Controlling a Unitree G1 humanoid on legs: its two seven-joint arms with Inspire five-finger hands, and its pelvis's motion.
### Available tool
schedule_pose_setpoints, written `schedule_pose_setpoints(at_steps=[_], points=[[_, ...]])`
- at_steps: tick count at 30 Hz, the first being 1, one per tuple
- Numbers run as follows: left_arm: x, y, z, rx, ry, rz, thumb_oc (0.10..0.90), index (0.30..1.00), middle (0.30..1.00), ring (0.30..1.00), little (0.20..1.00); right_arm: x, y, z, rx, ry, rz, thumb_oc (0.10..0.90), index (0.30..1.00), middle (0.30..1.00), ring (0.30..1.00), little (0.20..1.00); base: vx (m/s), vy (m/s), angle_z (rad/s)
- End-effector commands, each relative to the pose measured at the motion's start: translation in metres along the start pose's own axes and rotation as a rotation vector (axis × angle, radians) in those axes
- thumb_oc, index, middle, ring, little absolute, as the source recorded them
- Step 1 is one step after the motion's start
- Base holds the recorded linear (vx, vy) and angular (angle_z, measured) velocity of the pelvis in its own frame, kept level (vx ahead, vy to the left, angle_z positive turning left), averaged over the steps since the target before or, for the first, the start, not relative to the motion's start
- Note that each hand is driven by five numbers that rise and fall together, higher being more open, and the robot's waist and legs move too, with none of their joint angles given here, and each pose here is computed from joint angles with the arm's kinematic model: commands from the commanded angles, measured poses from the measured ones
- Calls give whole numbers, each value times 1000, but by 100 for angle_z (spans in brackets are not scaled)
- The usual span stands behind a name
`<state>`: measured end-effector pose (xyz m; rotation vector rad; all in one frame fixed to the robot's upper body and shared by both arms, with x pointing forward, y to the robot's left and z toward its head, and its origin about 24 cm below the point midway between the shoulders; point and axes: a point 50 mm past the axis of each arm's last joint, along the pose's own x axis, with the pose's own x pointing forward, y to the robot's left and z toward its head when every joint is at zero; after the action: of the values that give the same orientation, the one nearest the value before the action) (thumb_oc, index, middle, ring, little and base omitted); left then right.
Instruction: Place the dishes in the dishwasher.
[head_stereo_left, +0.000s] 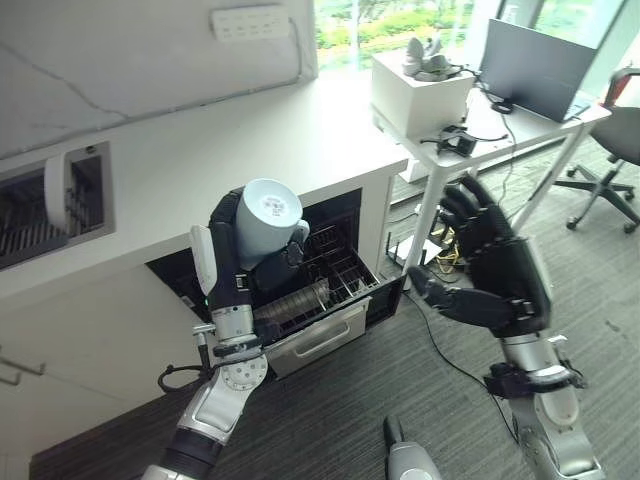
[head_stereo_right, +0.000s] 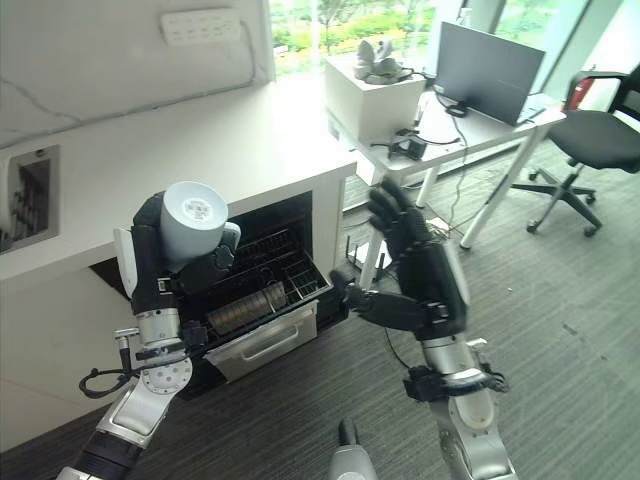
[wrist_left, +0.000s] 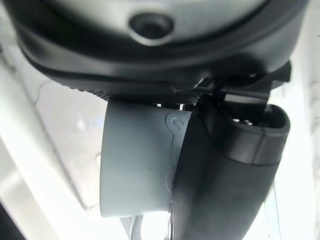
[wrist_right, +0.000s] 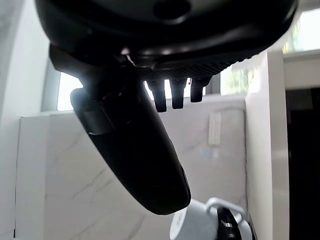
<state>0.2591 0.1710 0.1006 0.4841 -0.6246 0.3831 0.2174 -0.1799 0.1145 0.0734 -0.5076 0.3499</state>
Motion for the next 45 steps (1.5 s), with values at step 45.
schedule_pose_setpoints(at_steps=[45], points=[[-7, -35, 48, -180, -302, 38, 400, 300, 300, 300, 300, 106, 95, 4, 368, -1, 275, 800, 900, 900, 900, 900, 9, -8, 22]])
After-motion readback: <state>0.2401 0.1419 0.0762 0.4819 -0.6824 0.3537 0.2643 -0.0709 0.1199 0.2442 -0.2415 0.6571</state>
